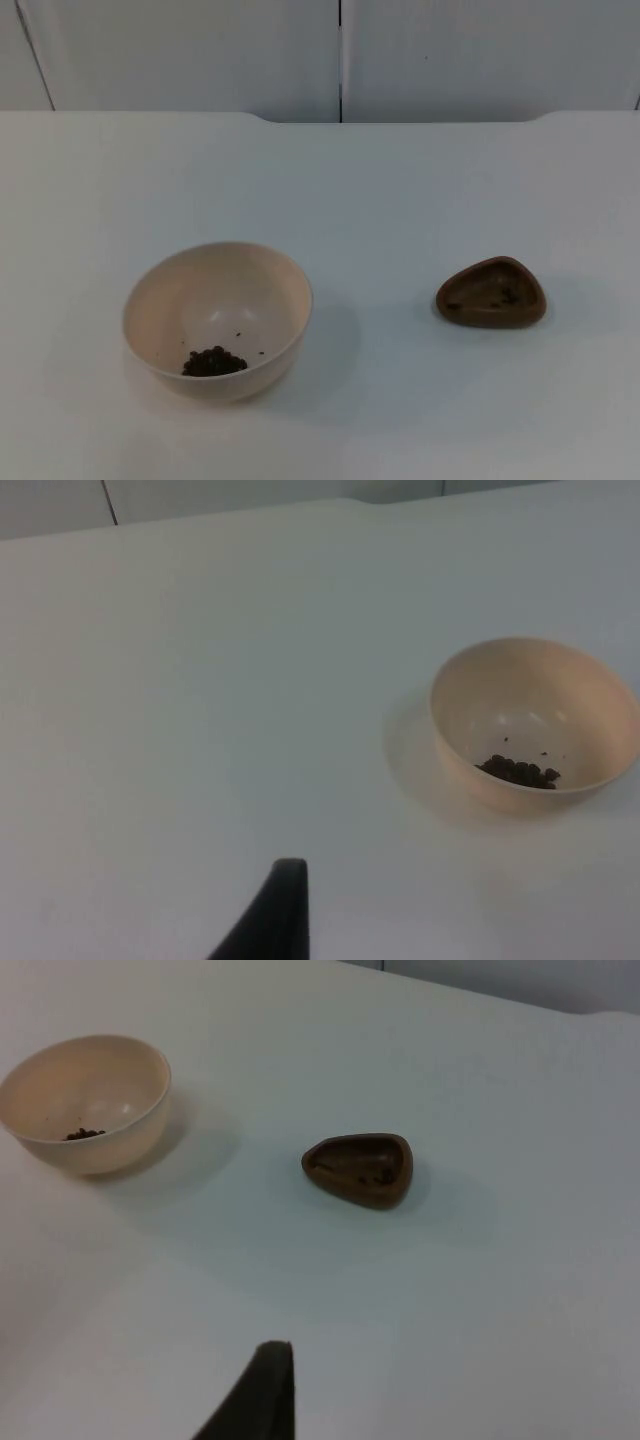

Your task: Pick up the bowl with the left hand and pour the coffee beans from the cup into the bowl with the right hand.

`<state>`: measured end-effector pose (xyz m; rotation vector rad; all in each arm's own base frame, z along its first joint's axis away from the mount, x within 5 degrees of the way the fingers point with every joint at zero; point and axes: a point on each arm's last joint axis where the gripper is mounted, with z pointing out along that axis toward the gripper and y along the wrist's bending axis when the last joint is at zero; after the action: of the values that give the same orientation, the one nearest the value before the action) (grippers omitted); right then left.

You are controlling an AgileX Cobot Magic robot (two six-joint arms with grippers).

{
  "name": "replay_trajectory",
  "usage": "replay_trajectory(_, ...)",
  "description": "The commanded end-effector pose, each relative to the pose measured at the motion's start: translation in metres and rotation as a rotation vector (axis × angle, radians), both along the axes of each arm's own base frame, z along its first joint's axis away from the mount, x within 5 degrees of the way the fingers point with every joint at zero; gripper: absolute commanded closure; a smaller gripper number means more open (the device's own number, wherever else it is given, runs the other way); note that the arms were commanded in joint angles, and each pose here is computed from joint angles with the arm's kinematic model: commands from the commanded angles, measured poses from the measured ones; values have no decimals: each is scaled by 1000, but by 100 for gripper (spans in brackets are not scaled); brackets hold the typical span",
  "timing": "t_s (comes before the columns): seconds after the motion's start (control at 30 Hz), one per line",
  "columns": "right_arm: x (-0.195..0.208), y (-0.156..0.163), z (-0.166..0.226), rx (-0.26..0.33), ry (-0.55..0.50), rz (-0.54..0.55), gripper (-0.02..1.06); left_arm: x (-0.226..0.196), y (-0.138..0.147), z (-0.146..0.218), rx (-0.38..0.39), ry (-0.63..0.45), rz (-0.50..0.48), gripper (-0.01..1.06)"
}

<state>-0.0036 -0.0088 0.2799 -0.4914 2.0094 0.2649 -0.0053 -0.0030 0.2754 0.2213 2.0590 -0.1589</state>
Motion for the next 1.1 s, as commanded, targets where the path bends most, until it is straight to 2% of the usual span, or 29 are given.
replay_trajectory(0.0,0,0,0,3,-13,13,-1,0,0,-1,2,-1,10,0)
replay_trajectory(0.2,0,0,0,3,-13,13,-1,0,0,-1,2,-1,62,0)
replay_trajectory(0.5,0,0,0,3,-13,13,-1,1,-1,-1,2,-1,217,0)
replay_trajectory(0.8,0,0,0,3,-13,6,-1,1,-1,-1,2,-1,238,0)
replay_trajectory(0.97,-1,1,0,3,-13,-62,-1,1,-1,-1,2,-1,238,0)
replay_trajectory(1.07,-1,1,0,2,-13,-139,-1,1,-1,-1,2,-1,238,0)
